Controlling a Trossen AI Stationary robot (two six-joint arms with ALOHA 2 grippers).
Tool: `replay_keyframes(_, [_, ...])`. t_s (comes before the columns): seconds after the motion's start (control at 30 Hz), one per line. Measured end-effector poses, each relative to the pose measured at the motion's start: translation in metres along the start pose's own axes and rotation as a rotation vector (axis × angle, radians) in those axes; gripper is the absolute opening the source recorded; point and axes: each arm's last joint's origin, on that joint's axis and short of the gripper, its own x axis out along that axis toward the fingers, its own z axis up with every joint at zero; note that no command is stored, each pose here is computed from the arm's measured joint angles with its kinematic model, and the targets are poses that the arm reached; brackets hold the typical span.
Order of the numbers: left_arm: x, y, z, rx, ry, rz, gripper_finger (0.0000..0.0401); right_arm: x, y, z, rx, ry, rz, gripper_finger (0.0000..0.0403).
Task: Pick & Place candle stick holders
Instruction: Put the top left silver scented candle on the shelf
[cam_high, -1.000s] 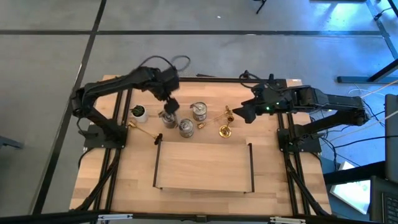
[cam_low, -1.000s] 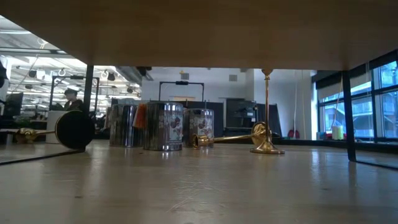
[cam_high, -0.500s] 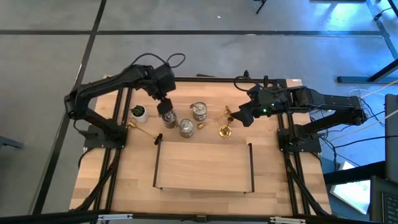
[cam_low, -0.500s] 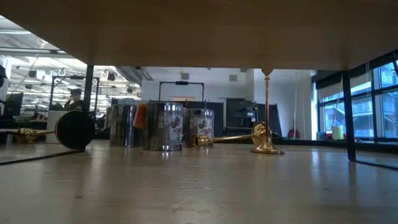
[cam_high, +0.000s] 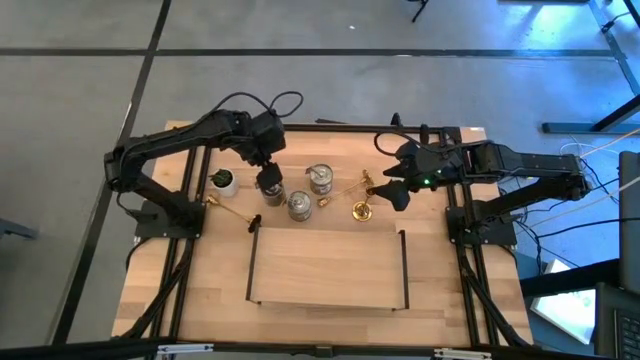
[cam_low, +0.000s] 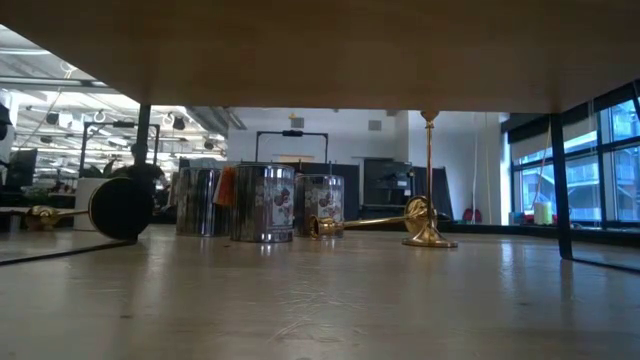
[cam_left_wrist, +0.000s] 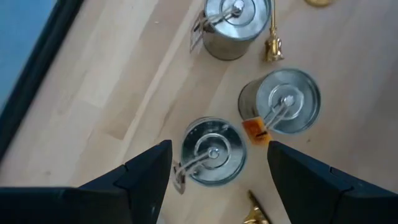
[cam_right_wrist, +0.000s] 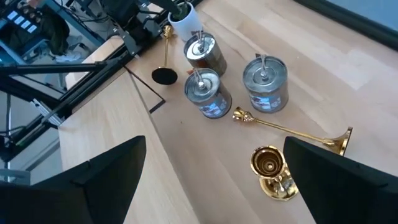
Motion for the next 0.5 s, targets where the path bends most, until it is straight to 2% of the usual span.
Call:
replay_keyframes(0.27, [0.0046,-0.0008,-0.0008,0.074,0.037,0.026,0.0282,-0.0002,0.0005,-0.0006,-0.007,-0.004,-0.006,0.0383])
replay_keyframes(0.5, [0.0079,-0.0036,-0.0001,0.067,0.047,0.028,0.0373,-0.0002,0.0006,-0.0007,-0.013,-0.003,-0.005,0.0383])
